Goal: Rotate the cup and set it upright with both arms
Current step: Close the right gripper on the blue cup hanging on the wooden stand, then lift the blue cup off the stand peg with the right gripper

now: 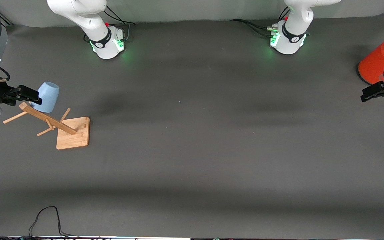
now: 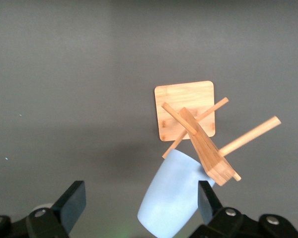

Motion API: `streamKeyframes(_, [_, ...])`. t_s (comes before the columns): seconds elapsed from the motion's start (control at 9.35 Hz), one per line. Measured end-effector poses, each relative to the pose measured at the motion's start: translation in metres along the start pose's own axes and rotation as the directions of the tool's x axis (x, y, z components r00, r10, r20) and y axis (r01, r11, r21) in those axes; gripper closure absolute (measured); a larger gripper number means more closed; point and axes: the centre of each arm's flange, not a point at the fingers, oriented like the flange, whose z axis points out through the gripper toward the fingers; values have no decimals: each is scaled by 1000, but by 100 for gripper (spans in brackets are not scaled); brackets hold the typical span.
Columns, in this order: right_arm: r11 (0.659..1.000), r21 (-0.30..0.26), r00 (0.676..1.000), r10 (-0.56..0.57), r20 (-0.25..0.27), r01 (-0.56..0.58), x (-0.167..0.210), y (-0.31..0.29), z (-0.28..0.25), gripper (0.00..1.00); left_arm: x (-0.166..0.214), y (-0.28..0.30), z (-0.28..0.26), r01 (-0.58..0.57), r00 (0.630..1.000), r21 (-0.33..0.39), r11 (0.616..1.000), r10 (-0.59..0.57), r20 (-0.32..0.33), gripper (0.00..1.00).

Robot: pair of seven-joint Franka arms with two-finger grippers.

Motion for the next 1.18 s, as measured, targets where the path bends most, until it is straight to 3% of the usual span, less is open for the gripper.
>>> streamKeyframes(0.43, [994, 31, 995, 102, -6, -101, -55, 42, 9, 0, -1, -6, -3, 8, 1000, -2, 1000, -8, 8, 0])
streamKeyframes(0.53, [982, 34, 983, 185, -2, -185, -59, 41, 11, 0, -1, -7, -2, 10, 1000, -3, 1000, -10, 8, 0])
streamKeyframes(0.86, [880, 27, 880, 475, 18, -475, -57, 36, 22, 0, 4, -8, 3, 10, 1000, -3, 1000, -10, 16, 0])
streamKeyframes(1.18, [858, 24, 858, 513, 21, -513, -51, 36, 58, 0, 27, -2, 11, 0, 1000, -4, 1000, 0, 19, 0])
